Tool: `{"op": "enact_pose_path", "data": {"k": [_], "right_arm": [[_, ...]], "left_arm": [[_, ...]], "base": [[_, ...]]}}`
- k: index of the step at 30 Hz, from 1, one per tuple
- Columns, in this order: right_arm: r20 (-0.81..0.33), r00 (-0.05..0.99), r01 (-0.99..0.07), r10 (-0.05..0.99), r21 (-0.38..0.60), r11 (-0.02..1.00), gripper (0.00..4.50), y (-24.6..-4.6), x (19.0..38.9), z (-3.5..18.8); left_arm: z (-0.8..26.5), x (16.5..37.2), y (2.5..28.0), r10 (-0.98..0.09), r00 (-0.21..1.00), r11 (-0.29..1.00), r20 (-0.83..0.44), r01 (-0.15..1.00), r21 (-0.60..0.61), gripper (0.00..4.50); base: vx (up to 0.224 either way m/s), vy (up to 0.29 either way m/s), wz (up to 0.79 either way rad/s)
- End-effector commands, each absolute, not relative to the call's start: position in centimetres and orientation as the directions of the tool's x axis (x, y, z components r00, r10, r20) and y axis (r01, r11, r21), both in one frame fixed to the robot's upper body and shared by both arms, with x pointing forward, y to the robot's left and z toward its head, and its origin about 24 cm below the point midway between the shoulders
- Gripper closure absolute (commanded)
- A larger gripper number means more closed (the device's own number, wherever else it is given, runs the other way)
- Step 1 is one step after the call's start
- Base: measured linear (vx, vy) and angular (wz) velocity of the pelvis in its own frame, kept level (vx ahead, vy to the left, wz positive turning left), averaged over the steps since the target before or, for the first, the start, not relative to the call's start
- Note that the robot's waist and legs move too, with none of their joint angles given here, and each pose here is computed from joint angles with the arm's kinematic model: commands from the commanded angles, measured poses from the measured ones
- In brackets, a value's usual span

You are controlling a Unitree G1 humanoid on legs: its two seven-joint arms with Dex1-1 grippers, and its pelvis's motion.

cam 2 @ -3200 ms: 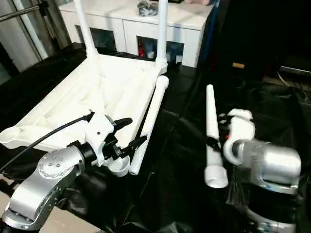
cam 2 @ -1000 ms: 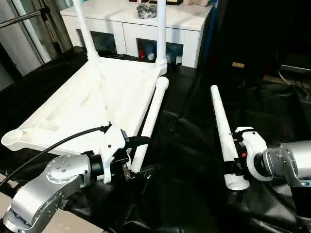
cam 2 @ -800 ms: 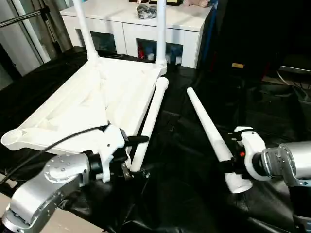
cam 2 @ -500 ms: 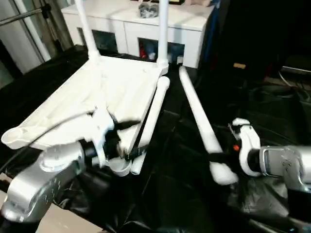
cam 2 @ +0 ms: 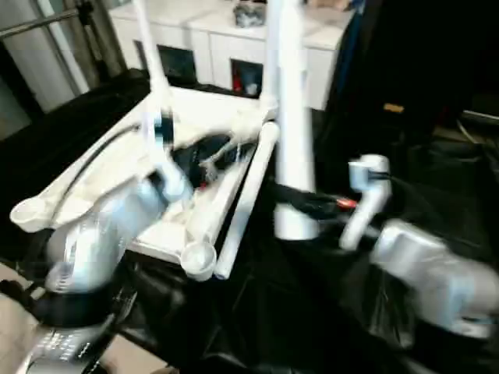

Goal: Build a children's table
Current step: Pick table leg

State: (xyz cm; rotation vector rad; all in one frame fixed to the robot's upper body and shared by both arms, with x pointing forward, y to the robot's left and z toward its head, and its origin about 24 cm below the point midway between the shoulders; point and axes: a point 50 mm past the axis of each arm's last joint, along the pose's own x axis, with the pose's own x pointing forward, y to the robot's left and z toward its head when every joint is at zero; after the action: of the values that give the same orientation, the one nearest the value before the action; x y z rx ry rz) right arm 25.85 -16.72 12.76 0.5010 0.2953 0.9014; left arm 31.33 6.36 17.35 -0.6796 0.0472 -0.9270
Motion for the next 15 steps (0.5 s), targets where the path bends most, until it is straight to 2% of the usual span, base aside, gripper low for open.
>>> {"op": "enact_pose_path", "data": {"k": [1,9,13,14,15], "right_arm": [[-0.008,0.567,-0.720,0.824,0.481,0.500,2.57,-15.7,25.8,13.5],[-0.032,0.578,-0.729,0.816,0.428,0.534,2.57,-14.9,26.3,13.7],[-0.019,0.618,-0.715,0.786,0.402,0.572,2.57,-14.8,26.8,13.9],[-0.018,0.623,-0.713,0.782,0.400,0.577,2.57,-14.8,26.8,13.9],[-0.020,0.632,-0.707,0.775,0.395,0.587,2.57,-14.8,26.9,14.0]], "left_arm": [[17.8,31.4,5.9,-0.772,0.578,0.346,0.263,0.730,-0.589,0.00],[18.2,31.2,5.0,-0.807,0.537,0.321,0.246,0.747,-0.582,0.00],[18.0,31.8,5.3,-0.786,0.587,0.388,0.193,0.712,-0.585,0.00],[17.9,31.8,5.3,-0.784,0.591,0.394,0.189,0.709,-0.585,0.27],[18.0,31.9,5.4,-0.781,0.597,0.399,0.186,0.705,-0.586,0.34]], "base": [[0.000,0.000,0.00],[0.000,0.000,0.00],[0.000,0.000,0.00],[0.000,0.000,0.00],[0.000,0.000,0.00]]}}
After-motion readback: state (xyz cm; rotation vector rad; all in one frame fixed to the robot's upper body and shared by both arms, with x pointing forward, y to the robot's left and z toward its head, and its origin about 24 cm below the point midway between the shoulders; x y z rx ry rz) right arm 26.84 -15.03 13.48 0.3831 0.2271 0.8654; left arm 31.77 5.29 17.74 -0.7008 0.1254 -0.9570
